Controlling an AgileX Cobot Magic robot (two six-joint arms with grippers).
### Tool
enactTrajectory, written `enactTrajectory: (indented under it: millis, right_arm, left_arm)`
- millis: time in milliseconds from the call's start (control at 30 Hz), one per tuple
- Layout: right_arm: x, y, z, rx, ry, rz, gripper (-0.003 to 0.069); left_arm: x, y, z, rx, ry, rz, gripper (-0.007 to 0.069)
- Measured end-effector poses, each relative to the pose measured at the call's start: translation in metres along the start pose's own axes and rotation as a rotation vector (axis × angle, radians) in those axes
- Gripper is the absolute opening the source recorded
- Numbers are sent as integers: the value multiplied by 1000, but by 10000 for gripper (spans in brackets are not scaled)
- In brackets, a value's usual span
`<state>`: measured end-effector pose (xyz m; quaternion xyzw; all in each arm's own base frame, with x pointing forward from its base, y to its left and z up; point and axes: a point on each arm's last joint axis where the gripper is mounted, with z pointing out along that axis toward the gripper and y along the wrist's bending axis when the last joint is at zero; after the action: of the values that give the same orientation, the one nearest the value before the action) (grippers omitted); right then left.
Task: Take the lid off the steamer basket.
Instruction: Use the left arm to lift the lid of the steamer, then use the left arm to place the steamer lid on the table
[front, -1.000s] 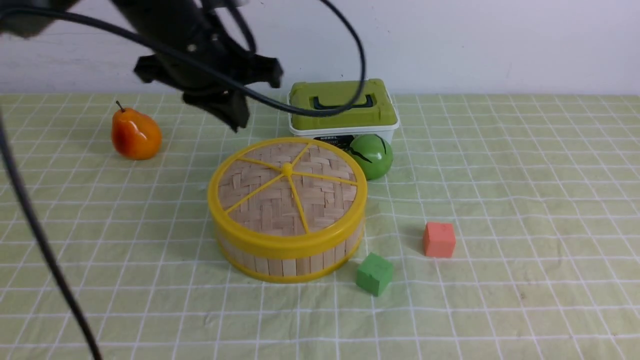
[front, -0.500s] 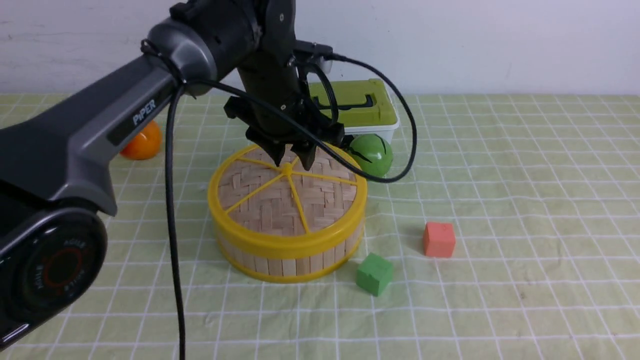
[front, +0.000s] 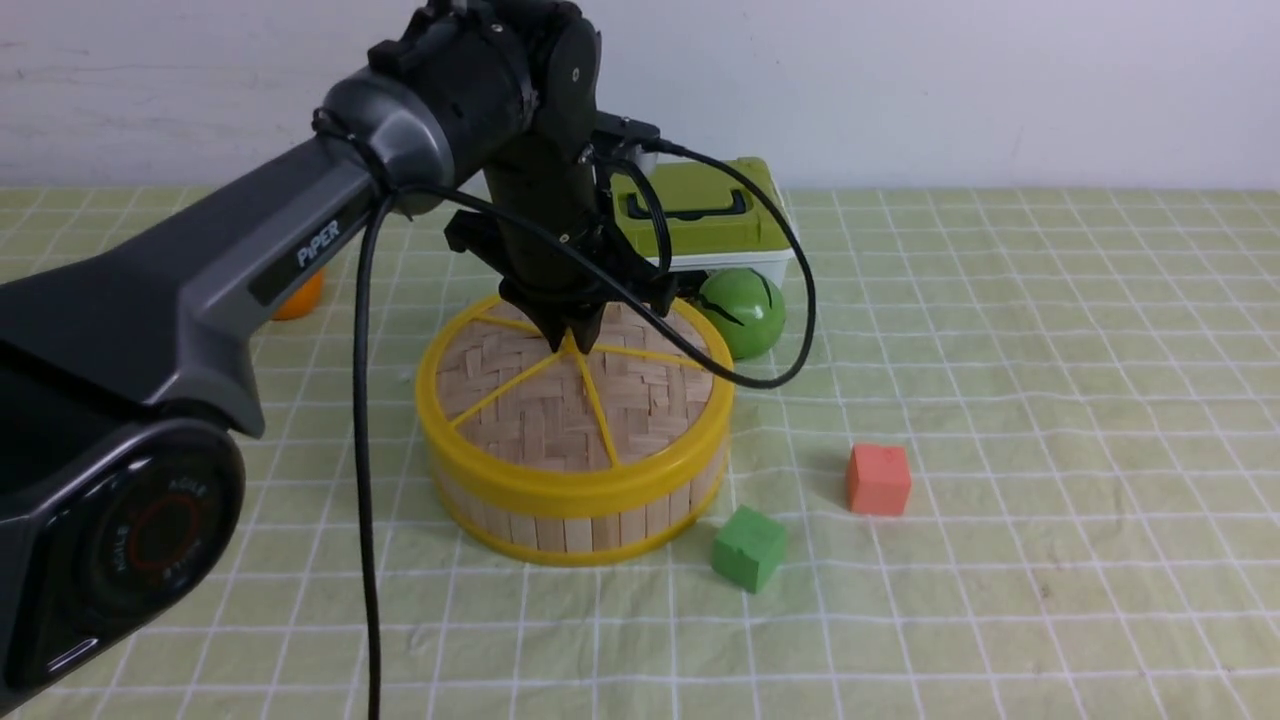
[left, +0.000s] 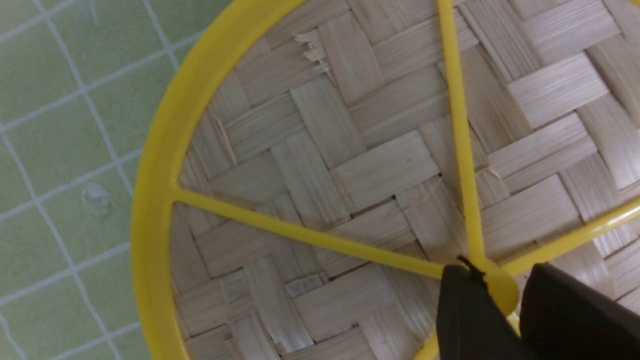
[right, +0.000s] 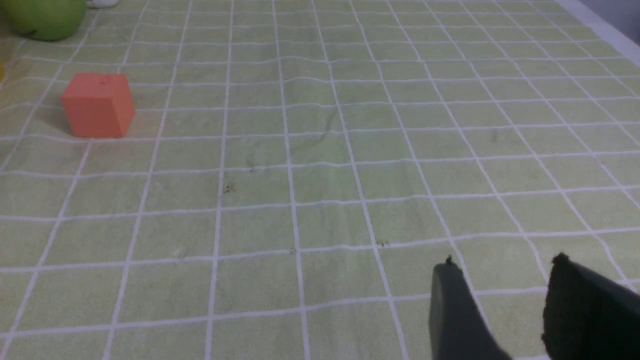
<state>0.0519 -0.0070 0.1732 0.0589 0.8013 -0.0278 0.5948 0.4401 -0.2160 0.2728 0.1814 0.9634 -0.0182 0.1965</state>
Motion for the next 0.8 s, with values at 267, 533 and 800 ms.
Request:
enactTrajectory:
  millis: [267,533,800]
  right_arm:
    - [0,0,0,0,0,0,241]
    - [0,0,0,0,0,0,241]
    - [0,0,0,0,0,0,241]
  left_arm:
    - [0,0,3,-5,4,-29,122]
    - [-1,2,-1,-14,-4,-33,102]
    - [-2,12,-81,-46,-162,-34,102]
